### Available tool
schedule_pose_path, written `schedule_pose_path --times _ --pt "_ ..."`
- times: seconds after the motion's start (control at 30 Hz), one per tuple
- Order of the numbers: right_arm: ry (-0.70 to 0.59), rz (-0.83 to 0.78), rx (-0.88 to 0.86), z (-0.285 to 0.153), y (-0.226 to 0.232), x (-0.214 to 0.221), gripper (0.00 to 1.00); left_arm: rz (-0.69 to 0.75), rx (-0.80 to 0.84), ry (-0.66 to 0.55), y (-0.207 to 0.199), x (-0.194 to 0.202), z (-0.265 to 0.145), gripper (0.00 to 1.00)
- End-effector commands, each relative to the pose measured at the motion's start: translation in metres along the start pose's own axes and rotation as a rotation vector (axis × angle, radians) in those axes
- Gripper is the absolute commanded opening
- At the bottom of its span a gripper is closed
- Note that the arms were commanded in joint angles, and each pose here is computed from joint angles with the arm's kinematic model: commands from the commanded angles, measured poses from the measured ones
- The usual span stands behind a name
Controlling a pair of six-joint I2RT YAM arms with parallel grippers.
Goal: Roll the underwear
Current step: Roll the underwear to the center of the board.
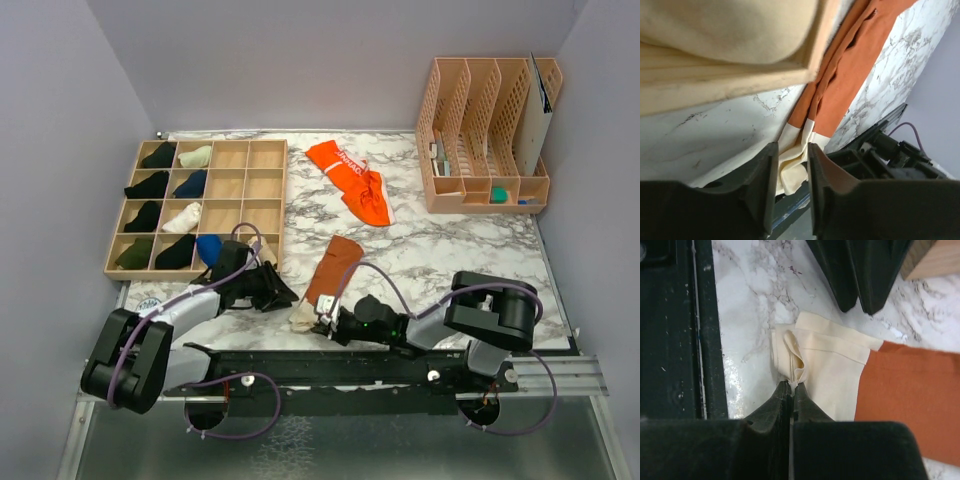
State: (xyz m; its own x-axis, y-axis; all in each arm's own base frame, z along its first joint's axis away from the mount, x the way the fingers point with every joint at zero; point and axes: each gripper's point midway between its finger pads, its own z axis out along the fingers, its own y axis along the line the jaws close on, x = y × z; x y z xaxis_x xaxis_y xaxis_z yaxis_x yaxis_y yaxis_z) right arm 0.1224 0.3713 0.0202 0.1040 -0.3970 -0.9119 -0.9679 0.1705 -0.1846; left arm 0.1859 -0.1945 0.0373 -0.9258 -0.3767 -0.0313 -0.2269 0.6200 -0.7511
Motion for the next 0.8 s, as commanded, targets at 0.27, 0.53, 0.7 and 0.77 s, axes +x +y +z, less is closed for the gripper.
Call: schedule_pose_path --times 0.27,0.53,0.7,0.77 --pt "-0.117 0.756 -0.102 -0.024 -0.006 -0.003 0.01 0.121 0.078 -0.108 -0.014 -0.004 -0.02 0.48" --pt "-0.181 1.159 -0.148 -0.026 -0.028 -0.009 0.01 0.212 0.108 -0.088 -0.015 0.013 -0.018 0.49" --pt "-0.174 1.384 -0.075 -0.032 -0.043 0.009 0.01 0.248 0.082 -0.073 -0.009 0.025 -0.011 0.5" --pt "-0.117 1.479 -0.016 -0.031 -0.046 0.026 0.01 0.252 0.085 -0.079 -0.008 0.027 -0.011 0.52"
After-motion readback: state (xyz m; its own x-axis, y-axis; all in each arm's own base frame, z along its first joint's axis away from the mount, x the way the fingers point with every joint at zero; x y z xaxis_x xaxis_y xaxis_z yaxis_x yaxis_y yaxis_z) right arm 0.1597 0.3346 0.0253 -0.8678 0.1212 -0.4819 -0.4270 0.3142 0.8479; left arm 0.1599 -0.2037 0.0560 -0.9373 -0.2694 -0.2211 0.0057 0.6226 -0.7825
